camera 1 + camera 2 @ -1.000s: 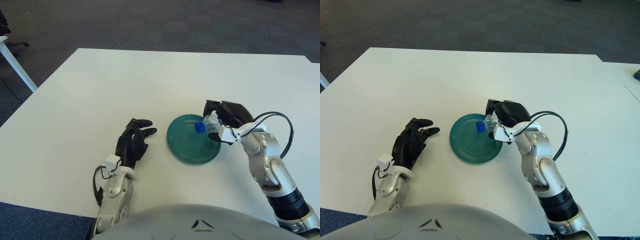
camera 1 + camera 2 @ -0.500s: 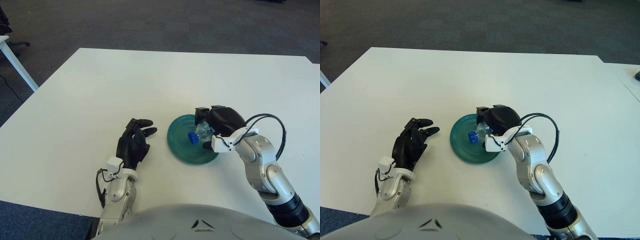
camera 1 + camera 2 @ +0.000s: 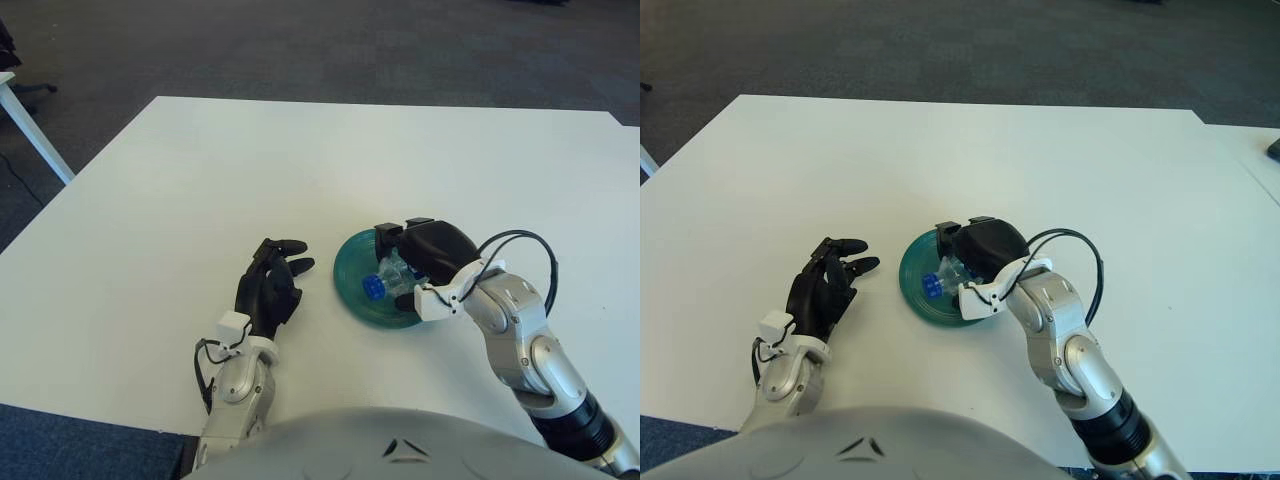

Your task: Put the bottle into the plate.

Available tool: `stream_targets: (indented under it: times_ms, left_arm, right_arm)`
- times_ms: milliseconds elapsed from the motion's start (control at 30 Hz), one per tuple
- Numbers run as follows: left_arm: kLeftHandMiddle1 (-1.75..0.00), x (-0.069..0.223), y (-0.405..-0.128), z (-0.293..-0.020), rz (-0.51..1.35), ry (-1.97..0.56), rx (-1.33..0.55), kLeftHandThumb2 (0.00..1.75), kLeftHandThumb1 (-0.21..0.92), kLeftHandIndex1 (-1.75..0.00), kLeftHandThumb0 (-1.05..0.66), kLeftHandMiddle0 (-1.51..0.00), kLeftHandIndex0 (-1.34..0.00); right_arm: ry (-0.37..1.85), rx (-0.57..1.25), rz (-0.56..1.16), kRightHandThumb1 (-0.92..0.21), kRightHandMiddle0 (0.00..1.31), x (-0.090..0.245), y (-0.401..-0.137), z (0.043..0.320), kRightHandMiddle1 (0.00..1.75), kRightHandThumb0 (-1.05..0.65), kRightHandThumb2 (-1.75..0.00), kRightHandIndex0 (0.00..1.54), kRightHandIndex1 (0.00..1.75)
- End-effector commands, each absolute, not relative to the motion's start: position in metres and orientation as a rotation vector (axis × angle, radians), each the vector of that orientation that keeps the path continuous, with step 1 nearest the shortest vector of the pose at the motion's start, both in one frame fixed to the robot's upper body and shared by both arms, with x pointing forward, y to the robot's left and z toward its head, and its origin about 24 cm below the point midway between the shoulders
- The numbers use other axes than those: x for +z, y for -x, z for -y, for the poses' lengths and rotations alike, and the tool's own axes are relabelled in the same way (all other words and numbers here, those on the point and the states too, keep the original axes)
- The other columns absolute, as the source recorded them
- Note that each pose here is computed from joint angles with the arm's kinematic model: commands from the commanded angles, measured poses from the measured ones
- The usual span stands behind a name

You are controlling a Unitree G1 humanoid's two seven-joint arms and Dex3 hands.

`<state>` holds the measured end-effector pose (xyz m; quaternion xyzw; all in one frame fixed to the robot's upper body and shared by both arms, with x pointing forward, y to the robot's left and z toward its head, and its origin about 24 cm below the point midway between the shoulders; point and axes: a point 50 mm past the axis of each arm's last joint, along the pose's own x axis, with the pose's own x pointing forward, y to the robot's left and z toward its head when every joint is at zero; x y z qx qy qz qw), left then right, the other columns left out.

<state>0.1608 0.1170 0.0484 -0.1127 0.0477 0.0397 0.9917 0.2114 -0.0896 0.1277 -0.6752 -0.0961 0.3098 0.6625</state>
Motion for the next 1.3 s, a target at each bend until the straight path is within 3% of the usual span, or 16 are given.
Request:
stream_targets:
  times_ms: [0,167,533,1267]
  left_arm:
    - [-1.11,0.051,-0.162,-0.116,-0.094,0.231,0.069,0.9,0.92,-1.3,-0.72,-0.54,-0.37]
    - [-1.15,0.05,-0.164,-0.117,-0.111,0.233,0.067,0.89,0.92,-1.32,-0.72,-0.53,-0.32]
    - [-1.19,0.049,-0.164,-0.118,-0.093,0.234,0.059,0.9,0.92,-1.32,-0.7,-0.53,-0.3]
    - [-1.15,0.043,-0.165,-0.123,-0.1,0.238,0.044,0.84,0.92,-1.29,-0.7,-0.5,-0.29]
  right_arm:
    - [1.56,0.692,0.283,-0.39,0.56,0.138,-0.212,0.081,1.75,-0.46,-1.23,1.0,1.75]
    - [1.644,0.69,0.407,-0.3,0.63,0.135,-0.216,0.071,1.75,-0.49,-1.34,1.06,1.75]
    - [1.79,0.789,0.539,-0.3,0.62,0.122,-0.225,0.07,1.75,-0.49,-1.33,1.21,1.75]
    - [1.794,0.846,0.492,-0.34,0.59,0.116,-0.226,0.07,1.75,-0.48,-1.29,1.25,1.75]
